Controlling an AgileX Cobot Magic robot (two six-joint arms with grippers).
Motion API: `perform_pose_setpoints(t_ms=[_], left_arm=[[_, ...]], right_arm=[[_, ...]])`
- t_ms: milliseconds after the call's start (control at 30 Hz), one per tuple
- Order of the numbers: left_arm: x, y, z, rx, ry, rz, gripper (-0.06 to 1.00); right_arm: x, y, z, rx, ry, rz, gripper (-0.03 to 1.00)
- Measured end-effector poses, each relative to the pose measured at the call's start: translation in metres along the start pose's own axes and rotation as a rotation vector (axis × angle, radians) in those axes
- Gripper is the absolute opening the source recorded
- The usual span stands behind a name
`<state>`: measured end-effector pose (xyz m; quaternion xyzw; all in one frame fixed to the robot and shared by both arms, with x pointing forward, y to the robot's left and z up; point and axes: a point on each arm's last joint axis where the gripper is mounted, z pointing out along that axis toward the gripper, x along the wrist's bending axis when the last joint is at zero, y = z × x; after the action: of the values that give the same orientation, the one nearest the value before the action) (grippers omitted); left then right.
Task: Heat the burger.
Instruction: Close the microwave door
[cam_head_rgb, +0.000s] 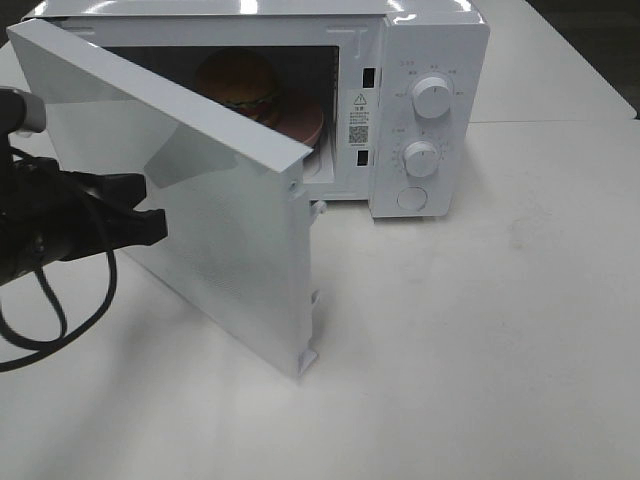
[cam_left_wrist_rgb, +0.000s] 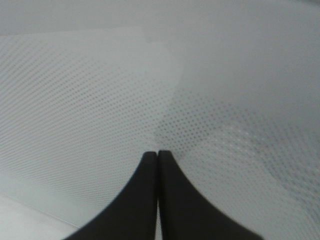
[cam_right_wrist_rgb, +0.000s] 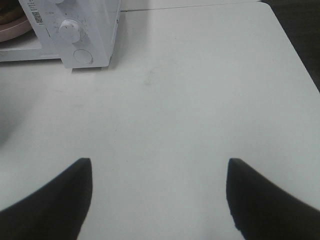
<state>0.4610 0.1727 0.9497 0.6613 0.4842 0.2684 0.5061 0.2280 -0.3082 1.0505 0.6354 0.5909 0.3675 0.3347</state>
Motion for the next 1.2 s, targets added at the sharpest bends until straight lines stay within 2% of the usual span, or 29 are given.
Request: perform_pose_setpoints(t_ms=[367, 567, 933, 1200], left_arm=[[-0.031, 0.011, 0.035, -0.015, -0.040, -0.039, 0.00], [-0.050, 0.020, 0.065, 0.026, -0.052, -0.037, 0.00], [-0.067, 0.035, 0.105, 0.031, -0.033, -0.070, 0.00], [-0.078, 0.044, 0.136, 0.074, -0.037, -0.083, 0.00]], right_arm=[[0.000, 0.000, 0.000, 0.000, 0.000, 0.000, 0.72], [0.000, 0.000, 0.000, 0.000, 0.000, 0.000, 0.72], [0.000, 0.000, 0.000, 0.000, 0.000, 0.000, 0.72], [0.000, 0.000, 0.000, 0.000, 0.000, 0.000, 0.72]])
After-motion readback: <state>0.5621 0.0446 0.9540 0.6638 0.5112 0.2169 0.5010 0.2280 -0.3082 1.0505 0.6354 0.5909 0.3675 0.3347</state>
